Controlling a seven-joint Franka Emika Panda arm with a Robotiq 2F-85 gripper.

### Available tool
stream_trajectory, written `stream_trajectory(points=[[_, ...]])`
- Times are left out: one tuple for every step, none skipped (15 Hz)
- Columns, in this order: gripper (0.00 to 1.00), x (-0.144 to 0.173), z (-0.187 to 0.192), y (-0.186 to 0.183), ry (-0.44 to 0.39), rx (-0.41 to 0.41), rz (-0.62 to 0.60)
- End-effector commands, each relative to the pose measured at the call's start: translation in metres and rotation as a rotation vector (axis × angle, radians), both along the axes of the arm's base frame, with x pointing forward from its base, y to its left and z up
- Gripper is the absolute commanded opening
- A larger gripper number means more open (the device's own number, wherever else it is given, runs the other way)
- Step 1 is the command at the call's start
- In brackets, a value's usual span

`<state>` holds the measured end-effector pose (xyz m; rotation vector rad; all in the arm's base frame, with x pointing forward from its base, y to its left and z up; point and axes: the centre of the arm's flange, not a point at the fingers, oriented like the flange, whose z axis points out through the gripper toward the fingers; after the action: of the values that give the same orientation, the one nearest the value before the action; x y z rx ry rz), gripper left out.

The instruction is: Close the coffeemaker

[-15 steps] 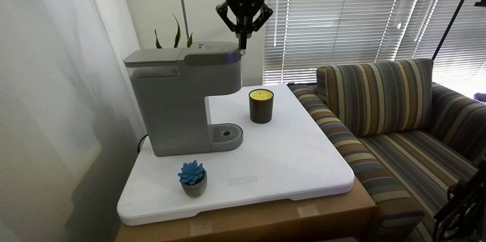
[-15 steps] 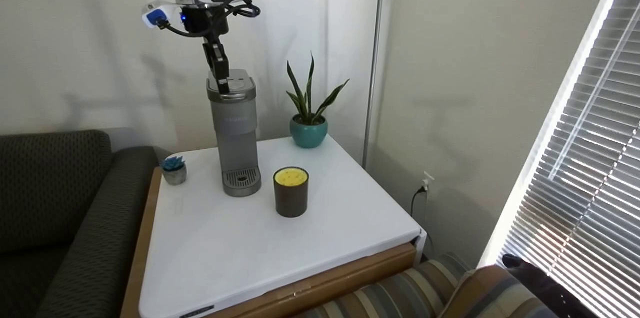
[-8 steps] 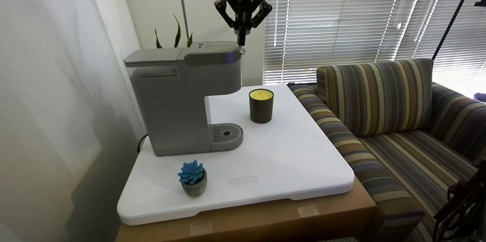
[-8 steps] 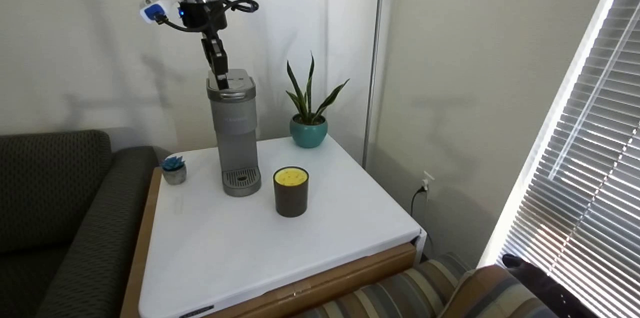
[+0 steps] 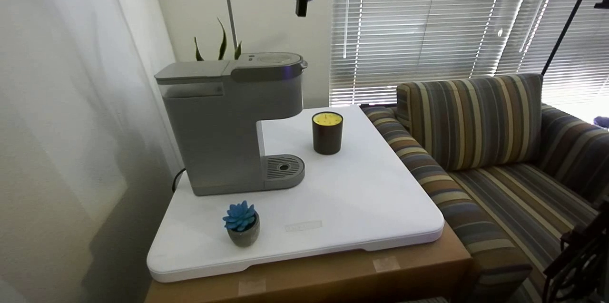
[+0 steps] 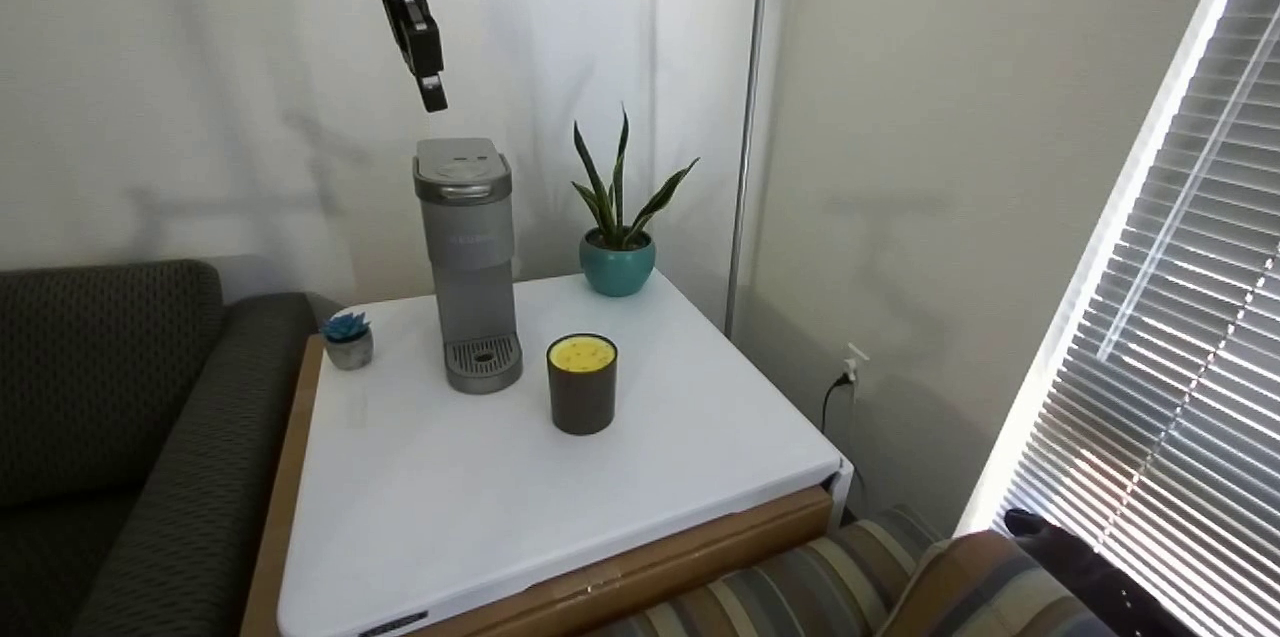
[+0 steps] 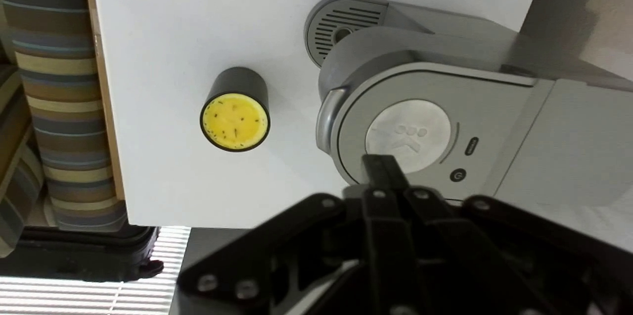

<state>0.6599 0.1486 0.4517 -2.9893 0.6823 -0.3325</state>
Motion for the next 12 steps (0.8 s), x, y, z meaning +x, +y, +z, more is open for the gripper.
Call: stream_trajectory(points=[[0.00, -0.0055, 0.0133, -0.0003, 0.008, -0.015, 0.003], [0.00, -0.0058, 0.0143, 0.0002, 0.008, -0.008, 0.007], [0.01, -0.0057, 0.0146, 0.0009, 0.007, -0.005, 0.007], [0.26, -0.0057, 0.0144, 0.0016, 0.005, -0.003, 0.007], [0.27, -0.0060, 0.0143, 0.0021, 0.002, -0.002, 0.006], [0.33, -0.0062, 0.0145, 0.0023, 0.001, 0.000, 0.006], [0.39, -0.0062, 0.0146, 0.0022, 0.000, 0.001, 0.006], [0.47, -0.0061, 0.0146, 0.0020, 0.000, 0.002, 0.006], [0.55, -0.0062, 0.0145, 0.0020, -0.001, 0.003, 0.004], [0.62, -0.0063, 0.0145, 0.0020, -0.001, 0.003, 0.004], [0.69, -0.0064, 0.0144, 0.0022, 0.000, 0.007, -0.003], [0.75, -0.0066, 0.0144, 0.0024, 0.003, 0.013, -0.006]])
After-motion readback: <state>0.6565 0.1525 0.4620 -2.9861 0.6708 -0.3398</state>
